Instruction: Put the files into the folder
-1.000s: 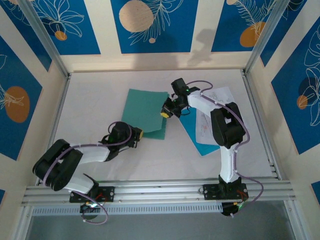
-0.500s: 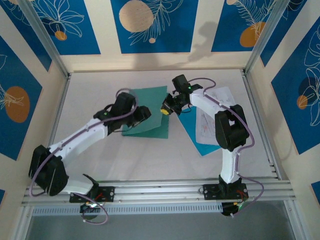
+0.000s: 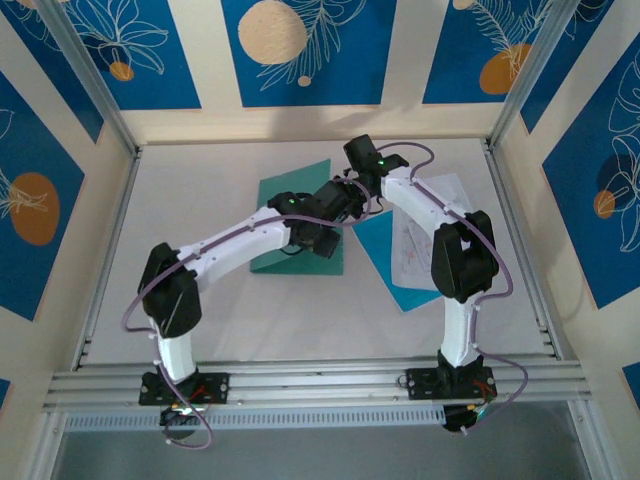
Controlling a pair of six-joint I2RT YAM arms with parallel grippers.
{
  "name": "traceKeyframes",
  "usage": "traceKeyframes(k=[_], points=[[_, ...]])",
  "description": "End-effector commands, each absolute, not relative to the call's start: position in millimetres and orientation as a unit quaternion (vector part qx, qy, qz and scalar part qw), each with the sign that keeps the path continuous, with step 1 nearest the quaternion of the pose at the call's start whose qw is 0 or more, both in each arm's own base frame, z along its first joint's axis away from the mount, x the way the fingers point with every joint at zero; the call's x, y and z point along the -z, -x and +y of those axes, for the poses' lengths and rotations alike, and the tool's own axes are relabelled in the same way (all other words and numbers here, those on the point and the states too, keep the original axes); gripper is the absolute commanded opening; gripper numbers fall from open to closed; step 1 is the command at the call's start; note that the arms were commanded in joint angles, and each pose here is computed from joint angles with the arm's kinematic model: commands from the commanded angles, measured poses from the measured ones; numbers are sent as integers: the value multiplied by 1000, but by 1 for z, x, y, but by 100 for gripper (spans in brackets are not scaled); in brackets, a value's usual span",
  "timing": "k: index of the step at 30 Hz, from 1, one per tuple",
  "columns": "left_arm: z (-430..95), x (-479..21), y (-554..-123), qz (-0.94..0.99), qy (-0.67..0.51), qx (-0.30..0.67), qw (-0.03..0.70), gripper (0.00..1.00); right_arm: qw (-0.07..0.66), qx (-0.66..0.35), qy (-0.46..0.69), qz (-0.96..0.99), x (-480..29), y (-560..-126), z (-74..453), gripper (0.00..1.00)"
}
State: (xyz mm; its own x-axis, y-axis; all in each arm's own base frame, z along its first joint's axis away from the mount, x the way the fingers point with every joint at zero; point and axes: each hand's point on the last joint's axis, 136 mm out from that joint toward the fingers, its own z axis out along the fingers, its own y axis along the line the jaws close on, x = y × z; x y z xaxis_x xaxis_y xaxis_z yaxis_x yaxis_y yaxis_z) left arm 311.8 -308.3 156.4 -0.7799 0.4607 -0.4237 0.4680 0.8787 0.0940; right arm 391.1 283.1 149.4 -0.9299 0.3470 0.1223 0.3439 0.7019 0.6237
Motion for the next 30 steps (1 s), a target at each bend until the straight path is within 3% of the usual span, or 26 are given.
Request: traceKeyframes(k=[1, 3, 5, 6, 8, 10, 14, 17, 22, 25, 30], points=[[-288, -164, -325, 928, -271, -88, 240, 52, -24, -348, -185, 919, -158, -382, 288, 0], [-292, -160, -326, 924, -281, -95, 239, 48, -27, -349, -185, 918, -158, -382, 289, 0], [-294, -155, -327, 922, -287, -103, 238, 36, -28, -351, -186, 917, -158, -382, 289, 0], [-294, -154, -327, 922, -288, -105, 238, 27, -29, -351, -185, 917, -158, -382, 289, 0], [-294, -156, -327, 922, -283, -105, 244, 0, -28, -355, -181, 917, -159, -382, 290, 0], [-292, -162, -326, 922, -274, -98, 254, 0, -24, -361, -171, 916, -162, -384, 291, 4], [-285, -176, -321, 928, -249, -75, 266, 0, 23, -371, -157, 915, -183, -392, 279, 55], [-277, -182, -316, 934, -230, -55, 268, 0, 87, -370, -162, 911, -201, -397, 256, 73], [-267, -192, -310, 943, -196, -14, 268, 0, 124, -351, -239, 897, -181, -384, 212, 74], [-260, -196, -307, 946, -179, 2, 269, 0, 101, -346, -251, 898, -153, -371, 215, 74], [-251, -203, -303, 948, -158, 28, 274, 0, 5, -332, -236, 913, -96, -355, 257, 44]])
